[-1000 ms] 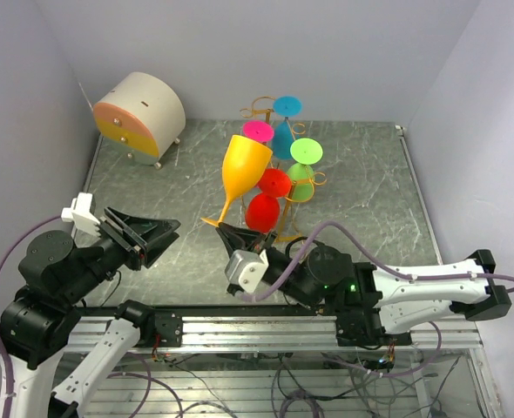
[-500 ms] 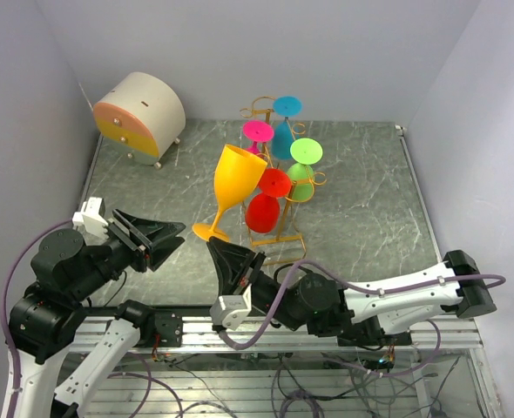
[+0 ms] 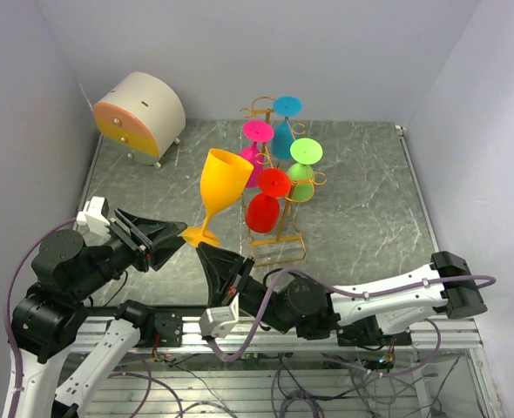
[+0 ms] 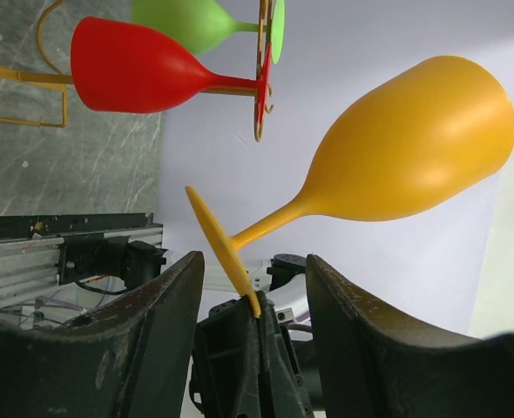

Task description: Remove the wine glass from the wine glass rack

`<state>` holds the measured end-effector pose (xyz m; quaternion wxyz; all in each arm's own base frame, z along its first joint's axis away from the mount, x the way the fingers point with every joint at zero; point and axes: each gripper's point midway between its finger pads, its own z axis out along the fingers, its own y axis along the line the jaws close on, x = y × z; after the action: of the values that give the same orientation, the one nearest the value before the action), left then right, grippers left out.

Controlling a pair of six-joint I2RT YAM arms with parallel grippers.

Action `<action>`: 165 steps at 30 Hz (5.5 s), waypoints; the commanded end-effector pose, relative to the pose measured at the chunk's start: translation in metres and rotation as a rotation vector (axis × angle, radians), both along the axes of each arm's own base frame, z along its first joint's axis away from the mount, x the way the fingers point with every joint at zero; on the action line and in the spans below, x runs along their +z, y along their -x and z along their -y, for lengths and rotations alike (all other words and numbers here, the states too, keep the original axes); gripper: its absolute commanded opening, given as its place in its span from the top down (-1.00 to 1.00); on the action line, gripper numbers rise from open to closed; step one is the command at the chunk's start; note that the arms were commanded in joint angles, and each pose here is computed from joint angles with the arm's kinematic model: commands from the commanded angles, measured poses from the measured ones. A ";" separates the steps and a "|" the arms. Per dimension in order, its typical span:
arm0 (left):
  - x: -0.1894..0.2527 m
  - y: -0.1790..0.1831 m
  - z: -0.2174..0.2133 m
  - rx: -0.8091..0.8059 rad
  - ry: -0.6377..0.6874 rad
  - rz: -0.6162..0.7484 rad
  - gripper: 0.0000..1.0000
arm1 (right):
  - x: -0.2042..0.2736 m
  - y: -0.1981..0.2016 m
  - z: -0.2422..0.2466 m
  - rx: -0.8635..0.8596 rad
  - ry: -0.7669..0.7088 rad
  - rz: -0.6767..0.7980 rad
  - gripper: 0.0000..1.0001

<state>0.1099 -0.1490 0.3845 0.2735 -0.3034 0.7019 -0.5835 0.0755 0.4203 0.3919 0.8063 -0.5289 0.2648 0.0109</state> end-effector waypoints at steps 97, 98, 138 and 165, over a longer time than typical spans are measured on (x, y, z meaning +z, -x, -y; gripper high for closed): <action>-0.011 -0.038 -0.015 0.096 -0.318 0.481 0.86 | 0.120 -0.301 0.246 -0.701 -0.608 -1.002 0.16; -0.011 -0.039 -0.014 0.092 -0.327 0.487 0.86 | 0.108 -0.297 0.238 -0.616 -0.573 -1.094 0.21; 0.020 -0.086 0.022 -0.101 -0.537 0.623 0.86 | 0.056 -0.130 0.139 0.062 -0.179 -1.467 0.07; 0.036 -0.091 0.028 -0.115 -0.515 0.651 0.86 | 0.079 -0.119 0.143 0.124 -0.212 -1.425 0.08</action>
<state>0.2031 -0.1735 0.3955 0.4955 -0.0061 0.7421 -0.4513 0.1943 0.2701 0.4707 0.4871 -0.3193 0.6989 0.4151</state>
